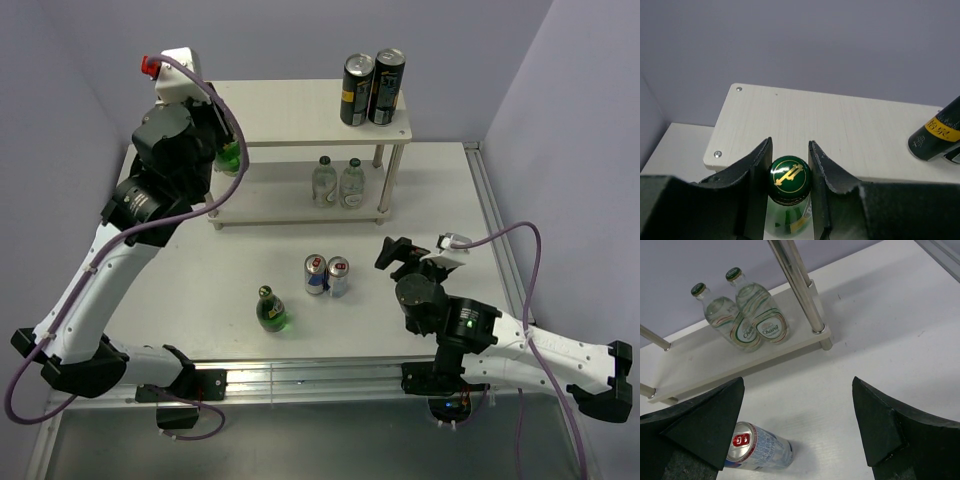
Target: Place and organize the beverage onto the shelf
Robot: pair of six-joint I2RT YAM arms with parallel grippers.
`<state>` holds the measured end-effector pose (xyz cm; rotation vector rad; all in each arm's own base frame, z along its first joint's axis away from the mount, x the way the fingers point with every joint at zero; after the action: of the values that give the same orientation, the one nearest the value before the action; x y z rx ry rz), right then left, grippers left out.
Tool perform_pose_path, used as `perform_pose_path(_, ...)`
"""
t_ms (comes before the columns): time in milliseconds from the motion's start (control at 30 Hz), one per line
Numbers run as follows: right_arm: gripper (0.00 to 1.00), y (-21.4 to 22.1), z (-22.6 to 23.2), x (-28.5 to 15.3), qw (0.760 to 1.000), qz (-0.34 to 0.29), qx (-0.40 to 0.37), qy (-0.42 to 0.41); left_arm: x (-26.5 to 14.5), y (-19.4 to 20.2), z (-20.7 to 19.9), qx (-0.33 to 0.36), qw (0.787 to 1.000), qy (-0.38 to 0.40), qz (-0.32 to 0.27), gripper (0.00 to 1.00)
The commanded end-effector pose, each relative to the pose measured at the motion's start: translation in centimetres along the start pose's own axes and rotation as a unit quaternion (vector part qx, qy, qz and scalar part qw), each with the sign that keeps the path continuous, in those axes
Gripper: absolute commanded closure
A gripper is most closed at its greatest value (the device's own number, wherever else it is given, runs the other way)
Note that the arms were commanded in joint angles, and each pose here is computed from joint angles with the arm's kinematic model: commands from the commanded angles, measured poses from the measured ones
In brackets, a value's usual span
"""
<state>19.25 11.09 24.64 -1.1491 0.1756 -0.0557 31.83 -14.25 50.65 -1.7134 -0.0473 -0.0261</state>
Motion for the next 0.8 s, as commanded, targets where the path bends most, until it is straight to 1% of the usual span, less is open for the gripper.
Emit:
perform_pose_path(0,0.05,-0.5,-0.6,0.0,1.000,-0.015,0.015,0.012,0.0,-5.8,0.2,-0.036,0.996,0.005,-0.087,1.00)
perform_pose_path(200,0.06,-0.6,-1.0,-0.2,1.000,-0.015,0.019,0.014,2.1,-7.0,0.9,-0.040,0.993,-0.008,-0.112,1.00)
perform_pose_path(267,0.06,-0.4,-1.2,-0.2,1.000,-0.015,0.019,0.015,2.3,-8.3,1.0,-0.046,0.991,-0.003,-0.126,1.00)
perform_pose_path(300,0.06,-0.4,-1.1,-0.2,1.000,-0.015,0.023,0.015,3.0,-8.2,0.9,-0.042,0.991,-0.006,-0.126,1.00)
perform_pose_path(333,0.06,-0.3,-1.3,-0.2,1.000,-0.014,0.022,0.015,3.0,-9.2,0.9,-0.047,0.990,-0.006,-0.136,1.00)
perform_pose_path(400,0.06,-0.2,-1.3,-0.2,1.000,-0.013,0.023,0.014,3.8,-9.3,0.6,-0.038,0.989,-0.010,-0.139,1.00)
perform_pose_path(433,0.06,-0.1,-1.4,-0.2,1.000,-0.013,0.022,0.015,3.7,-10.3,0.7,-0.041,0.987,-0.012,-0.152,1.00)
perform_pose_path(500,0.06,-0.1,-1.4,-0.2,0.999,-0.013,0.025,0.015,4.4,-10.5,0.4,-0.038,0.987,-0.014,-0.157,1.00)
perform_pose_path(533,0.06,0.0,-1.4,-0.2,1.000,-0.012,0.023,0.015,4.1,-11.5,0.5,-0.044,0.985,-0.013,-0.169,1.00)
perform_pose_path(600,0.06,-0.1,-1.5,-0.2,0.999,-0.014,0.024,0.015,4.7,-11.5,0.2,-0.039,0.985,-0.016,-0.169,1.00)
perform_pose_path(633,0.06,-0.1,-1.5,-0.2,1.000,-0.013,0.023,0.015,4.6,-12.2,0.3,-0.043,0.983,-0.018,-0.177,1.00)
perform_pose_path(733,0.06,0.0,-1.4,-0.1,1.000,-0.014,0.024,0.014,4.9,-12.7,0.1,-0.047,0.981,-0.019,-0.188,1.00)
perform_pose_path(767,0.06,0.0,-1.4,-0.1,1.000,-0.013,0.022,0.014,4.9,-12.8,0.4,-0.028,0.980,-0.025,-0.193,1.00)
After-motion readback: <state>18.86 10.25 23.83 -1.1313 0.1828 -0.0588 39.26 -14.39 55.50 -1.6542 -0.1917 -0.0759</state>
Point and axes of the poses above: each gripper's point midway between its finger pads, its own x axis out along the fingers, its own z axis along the line the jaws close on, y = z × x, the point moved 3 cm from there along -x, back along the fingers, and after that the axes turned 2 degrees about x, right-handed, at the moved point
